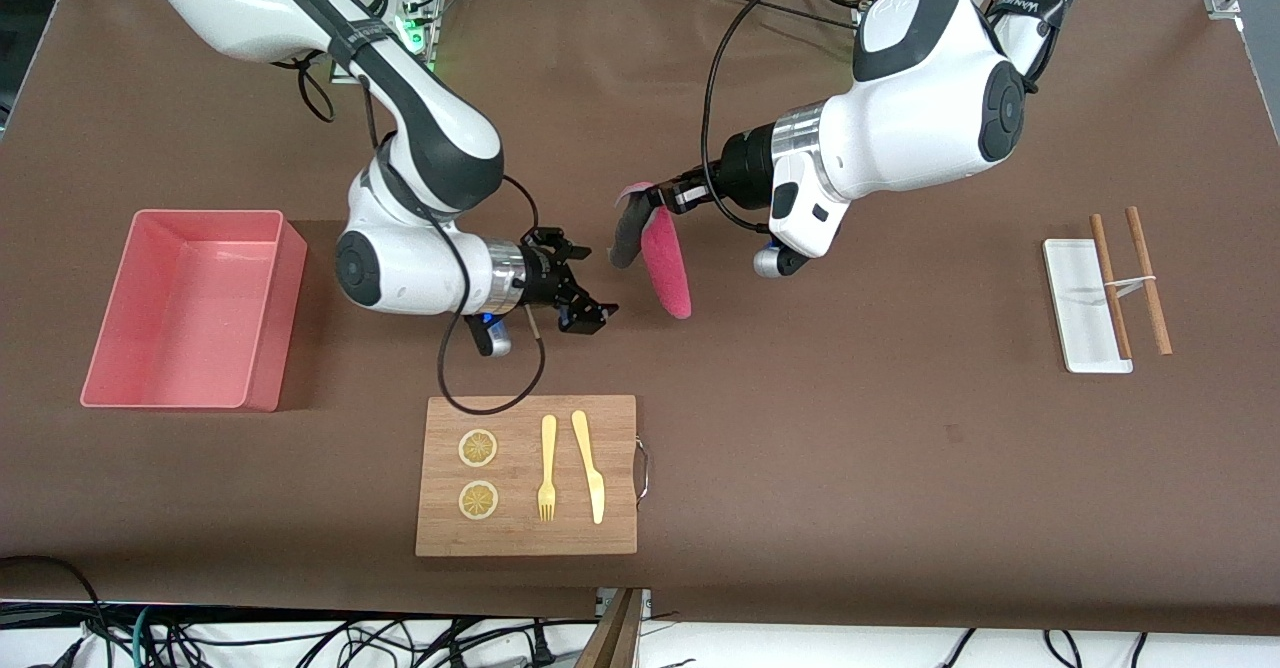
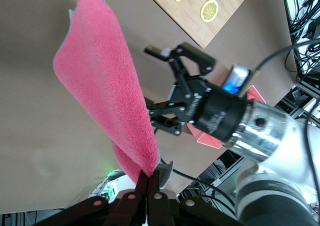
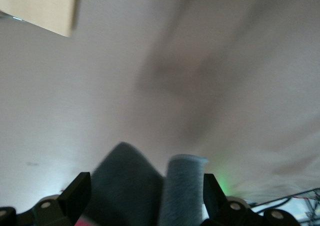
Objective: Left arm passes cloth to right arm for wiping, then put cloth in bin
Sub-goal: 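Pull the cloth with the right gripper while the left gripper releases it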
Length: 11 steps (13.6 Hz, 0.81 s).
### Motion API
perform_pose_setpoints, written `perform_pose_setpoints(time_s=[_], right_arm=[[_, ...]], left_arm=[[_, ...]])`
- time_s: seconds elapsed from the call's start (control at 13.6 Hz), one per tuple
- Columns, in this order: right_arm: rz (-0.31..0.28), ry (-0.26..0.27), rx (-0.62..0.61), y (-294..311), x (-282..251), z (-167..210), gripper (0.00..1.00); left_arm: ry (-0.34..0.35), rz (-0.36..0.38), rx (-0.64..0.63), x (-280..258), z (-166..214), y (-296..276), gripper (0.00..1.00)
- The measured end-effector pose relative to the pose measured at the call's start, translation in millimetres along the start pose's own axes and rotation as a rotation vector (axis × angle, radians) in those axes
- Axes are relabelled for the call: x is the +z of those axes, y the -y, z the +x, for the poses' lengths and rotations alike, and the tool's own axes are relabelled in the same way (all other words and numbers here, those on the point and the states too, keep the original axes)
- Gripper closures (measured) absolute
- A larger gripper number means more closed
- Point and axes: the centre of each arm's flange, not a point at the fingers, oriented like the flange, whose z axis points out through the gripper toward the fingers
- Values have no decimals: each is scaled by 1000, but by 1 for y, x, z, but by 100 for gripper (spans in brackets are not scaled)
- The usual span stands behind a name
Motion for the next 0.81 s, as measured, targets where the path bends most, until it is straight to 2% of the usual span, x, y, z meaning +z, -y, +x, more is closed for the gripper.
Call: perform_pose_setpoints(time_s=[0.22,0.44,0.59,0.66,0.81], right_arm=[[-54,19,21,-13,26,-15,1],[-81,32,28,-21,38,-29,1],[-105,40,31,-26,45,-37,5],[-127,47,37,-29,48,-39,15],[-161,86,61,-33,50,-42,41]], left_arm=[[0,0,0,0,0,0,98],[0,0,0,0,0,0,98],[0,0,0,0,0,0,98],[0,0,0,0,0,0,98],[0,0,0,0,0,0,98]])
